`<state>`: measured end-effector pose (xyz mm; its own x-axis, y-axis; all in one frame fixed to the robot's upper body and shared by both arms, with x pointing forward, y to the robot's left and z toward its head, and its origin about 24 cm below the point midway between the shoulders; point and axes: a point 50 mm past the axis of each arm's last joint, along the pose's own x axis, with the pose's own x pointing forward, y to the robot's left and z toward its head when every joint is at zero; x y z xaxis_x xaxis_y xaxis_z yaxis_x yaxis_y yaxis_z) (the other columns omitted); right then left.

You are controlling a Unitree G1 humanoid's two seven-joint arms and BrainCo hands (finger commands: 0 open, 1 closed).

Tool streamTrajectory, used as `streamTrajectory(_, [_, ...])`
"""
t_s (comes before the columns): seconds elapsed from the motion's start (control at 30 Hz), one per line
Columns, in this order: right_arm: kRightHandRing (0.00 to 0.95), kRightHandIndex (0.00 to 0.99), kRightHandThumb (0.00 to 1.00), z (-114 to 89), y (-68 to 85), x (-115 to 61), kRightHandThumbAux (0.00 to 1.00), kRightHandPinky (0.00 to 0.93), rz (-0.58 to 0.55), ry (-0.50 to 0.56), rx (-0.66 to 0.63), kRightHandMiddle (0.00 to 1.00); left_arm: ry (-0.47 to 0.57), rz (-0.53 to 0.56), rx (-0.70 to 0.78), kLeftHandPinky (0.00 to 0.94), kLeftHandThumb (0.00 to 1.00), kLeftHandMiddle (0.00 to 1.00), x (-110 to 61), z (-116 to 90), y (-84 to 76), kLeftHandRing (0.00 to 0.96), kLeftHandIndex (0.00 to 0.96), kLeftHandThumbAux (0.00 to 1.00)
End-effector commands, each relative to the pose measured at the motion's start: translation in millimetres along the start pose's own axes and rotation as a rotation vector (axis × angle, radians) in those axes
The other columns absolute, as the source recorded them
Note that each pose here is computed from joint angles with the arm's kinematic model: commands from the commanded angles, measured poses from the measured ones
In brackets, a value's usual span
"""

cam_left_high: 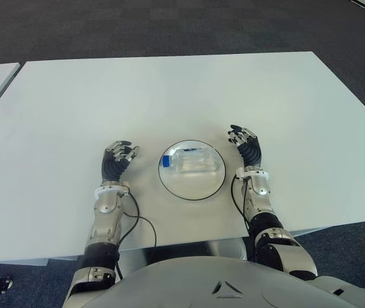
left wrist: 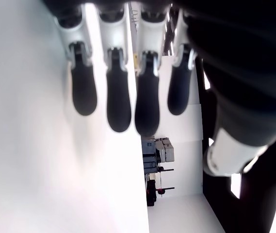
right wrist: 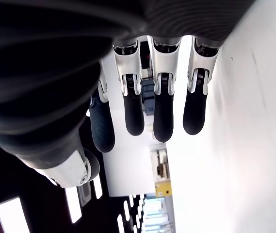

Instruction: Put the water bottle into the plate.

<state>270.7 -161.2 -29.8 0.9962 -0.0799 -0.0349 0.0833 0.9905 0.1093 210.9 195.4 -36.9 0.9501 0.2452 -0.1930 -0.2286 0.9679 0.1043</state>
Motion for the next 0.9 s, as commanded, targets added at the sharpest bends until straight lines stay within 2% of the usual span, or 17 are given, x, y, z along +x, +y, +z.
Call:
streamTrajectory(0.03, [0.812,0.438,0.702,-35.5,-6.4,-28.4,0.728,0.824,-0.043,0.179,0.013,0.811,0.168,0.005,0.012,0.555,0.704,0.575,-13.5,-28.5,0.5,0.567,0.432,0.717])
streamTrajectory(0.6, [0.815,0.439,0.703,-36.6,-6.5,-31.6,0.726,0.826,-0.048,0.185,0.021,0.817,0.169,-0.028,0.063,0.532,0.704,0.555,-13.7,-29.2,0.2,0.558,0.431,0.72])
streamTrajectory(0.9, [0.815,0.439,0.702,-36.4,-7.3,-32.3,0.726,0.831,-0.047,0.183,-0.001,0.814,0.188,-0.018,0.035,0.531,0.702,0.558,-12.9,-30.0,2.4,0.551,0.43,0.719])
